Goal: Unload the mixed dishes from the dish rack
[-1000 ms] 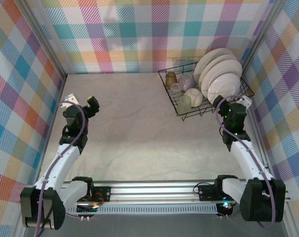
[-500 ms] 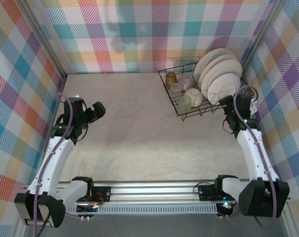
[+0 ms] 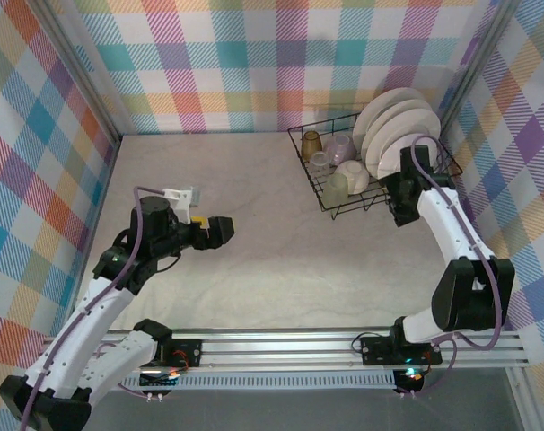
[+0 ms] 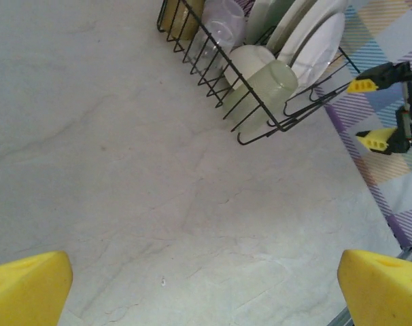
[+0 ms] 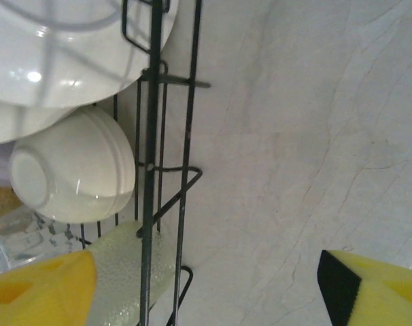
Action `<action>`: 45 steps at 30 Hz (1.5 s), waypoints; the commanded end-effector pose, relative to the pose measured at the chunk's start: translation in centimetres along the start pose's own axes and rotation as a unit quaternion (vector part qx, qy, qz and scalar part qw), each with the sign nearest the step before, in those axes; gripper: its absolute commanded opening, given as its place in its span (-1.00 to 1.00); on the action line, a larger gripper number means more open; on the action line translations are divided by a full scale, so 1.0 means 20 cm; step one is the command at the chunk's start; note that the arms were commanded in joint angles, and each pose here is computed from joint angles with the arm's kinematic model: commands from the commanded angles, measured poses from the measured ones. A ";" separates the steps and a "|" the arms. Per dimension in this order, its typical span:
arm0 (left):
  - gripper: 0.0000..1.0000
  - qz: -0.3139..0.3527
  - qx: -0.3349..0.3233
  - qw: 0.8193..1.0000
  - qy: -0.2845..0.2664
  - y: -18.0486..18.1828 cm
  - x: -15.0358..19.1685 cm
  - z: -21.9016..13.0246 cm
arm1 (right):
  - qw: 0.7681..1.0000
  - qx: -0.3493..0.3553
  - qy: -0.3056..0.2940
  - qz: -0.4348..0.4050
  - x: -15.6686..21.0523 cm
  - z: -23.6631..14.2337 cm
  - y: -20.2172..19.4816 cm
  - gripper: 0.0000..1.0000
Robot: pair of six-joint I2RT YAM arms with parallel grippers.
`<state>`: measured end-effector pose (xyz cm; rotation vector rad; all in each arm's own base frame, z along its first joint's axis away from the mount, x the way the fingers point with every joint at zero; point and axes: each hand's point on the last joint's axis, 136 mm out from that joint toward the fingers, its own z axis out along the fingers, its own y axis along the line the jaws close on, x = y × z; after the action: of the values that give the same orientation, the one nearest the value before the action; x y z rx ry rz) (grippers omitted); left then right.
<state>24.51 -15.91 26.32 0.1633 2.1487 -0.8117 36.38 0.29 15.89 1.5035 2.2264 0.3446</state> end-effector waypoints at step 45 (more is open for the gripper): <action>0.99 0.032 0.101 0.994 -0.018 -0.17 0.03 -0.04 | 0.997 0.058 0.053 -0.018 0.13 0.28 0.12 -0.35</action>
<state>23.25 -17.09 26.56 0.2489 2.0898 -0.9011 40.07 2.92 11.45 1.5340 2.3725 0.2804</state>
